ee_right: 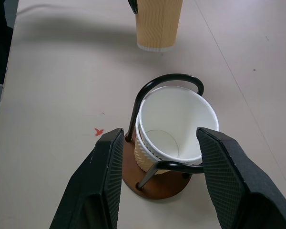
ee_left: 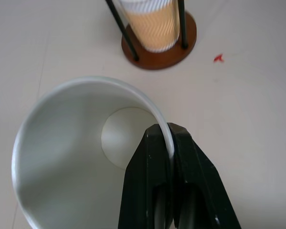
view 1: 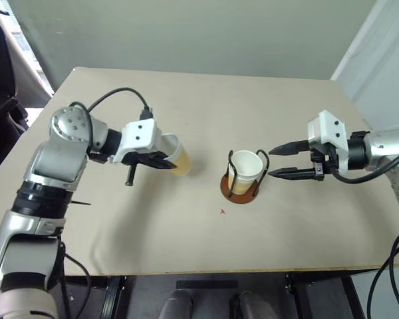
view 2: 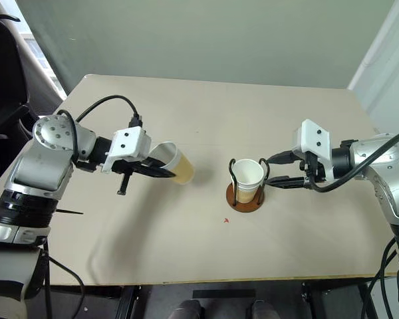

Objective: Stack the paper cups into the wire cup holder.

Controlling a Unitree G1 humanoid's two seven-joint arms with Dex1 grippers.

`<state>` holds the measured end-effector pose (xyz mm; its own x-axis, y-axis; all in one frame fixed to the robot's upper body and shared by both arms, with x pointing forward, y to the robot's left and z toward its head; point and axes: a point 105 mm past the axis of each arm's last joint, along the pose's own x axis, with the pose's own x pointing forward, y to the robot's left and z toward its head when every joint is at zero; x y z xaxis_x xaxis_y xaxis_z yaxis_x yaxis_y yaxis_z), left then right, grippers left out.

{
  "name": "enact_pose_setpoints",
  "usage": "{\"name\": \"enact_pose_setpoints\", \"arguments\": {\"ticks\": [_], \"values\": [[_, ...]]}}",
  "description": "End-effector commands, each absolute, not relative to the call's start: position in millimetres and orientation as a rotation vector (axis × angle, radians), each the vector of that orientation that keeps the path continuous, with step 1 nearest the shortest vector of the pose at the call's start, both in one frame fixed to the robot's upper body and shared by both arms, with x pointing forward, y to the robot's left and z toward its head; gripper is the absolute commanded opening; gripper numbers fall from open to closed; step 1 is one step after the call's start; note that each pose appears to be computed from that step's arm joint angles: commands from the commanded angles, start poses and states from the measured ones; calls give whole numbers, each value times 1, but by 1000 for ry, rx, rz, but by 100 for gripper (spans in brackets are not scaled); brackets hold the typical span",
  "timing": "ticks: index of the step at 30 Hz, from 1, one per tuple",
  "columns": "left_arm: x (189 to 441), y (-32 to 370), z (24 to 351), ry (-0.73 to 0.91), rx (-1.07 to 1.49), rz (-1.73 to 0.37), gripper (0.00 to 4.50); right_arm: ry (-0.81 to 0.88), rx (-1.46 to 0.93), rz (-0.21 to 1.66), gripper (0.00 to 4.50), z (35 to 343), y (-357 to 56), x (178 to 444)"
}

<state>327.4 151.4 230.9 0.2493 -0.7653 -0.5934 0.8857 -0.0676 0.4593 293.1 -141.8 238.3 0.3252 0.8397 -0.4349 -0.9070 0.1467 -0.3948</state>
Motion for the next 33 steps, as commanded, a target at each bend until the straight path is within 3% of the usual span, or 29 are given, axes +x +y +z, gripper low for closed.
{"name": "enact_pose_setpoints", "arguments": {"ticks": [1, 12, 33], "values": [[318, 133, 256, 92, 928, -1429, 3, 94, -692, 1256, 240, 245, -143, 291], [320, 117, 274, 28, 883, -1476, 3, 93, -693, 1258, 240, 243, -140, 292], [332, 98, 302, -175, 567, -1451, 3, 95, -702, 1253, 240, 244, -140, 294]]}}
